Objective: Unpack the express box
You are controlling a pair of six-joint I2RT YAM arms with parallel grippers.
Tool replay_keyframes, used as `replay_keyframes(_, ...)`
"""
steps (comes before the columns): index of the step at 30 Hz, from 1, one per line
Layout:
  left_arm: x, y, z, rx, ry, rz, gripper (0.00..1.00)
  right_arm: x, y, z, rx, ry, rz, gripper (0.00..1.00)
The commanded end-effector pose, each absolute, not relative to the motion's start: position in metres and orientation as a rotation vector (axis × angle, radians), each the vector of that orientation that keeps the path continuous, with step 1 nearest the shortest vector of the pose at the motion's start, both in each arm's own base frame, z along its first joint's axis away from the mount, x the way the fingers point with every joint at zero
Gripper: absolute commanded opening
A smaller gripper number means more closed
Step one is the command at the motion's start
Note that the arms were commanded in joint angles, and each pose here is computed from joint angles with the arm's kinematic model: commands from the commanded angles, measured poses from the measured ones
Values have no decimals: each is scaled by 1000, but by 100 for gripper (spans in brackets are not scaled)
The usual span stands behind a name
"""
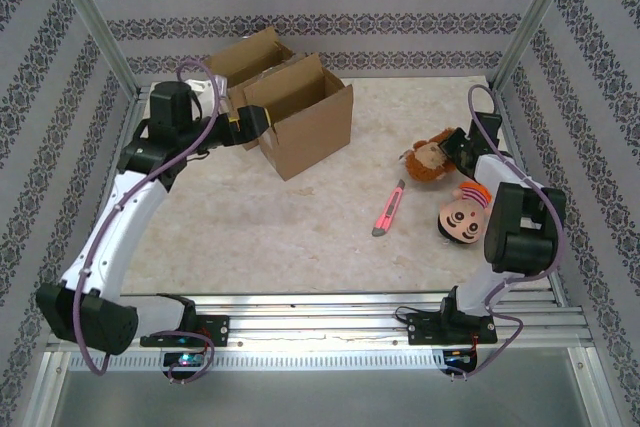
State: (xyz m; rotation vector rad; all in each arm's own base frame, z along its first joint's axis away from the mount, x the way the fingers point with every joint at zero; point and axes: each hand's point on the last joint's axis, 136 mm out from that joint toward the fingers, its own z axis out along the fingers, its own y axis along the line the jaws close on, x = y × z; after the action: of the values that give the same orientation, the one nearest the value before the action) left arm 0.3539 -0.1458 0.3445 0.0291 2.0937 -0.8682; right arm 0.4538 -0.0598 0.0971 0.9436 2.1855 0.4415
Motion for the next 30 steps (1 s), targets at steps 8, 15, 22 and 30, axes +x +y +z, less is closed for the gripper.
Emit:
replay_keyframes(8,341,-120,331,99,2078,-648,100,471,-73,91,956,2155,403,36)
replay_keyframes(15,344,-106,312,88,2087,-530,100,468,-74,98,933,2163,387,59)
replay_keyframes(22,356,-71,290,-36,2065,-375,100,458,-71,120,902,2143,400,98)
replay_keyframes(30,357,-19,277,-187,1916,-105,100,424,-87,150,892,2125,222,98)
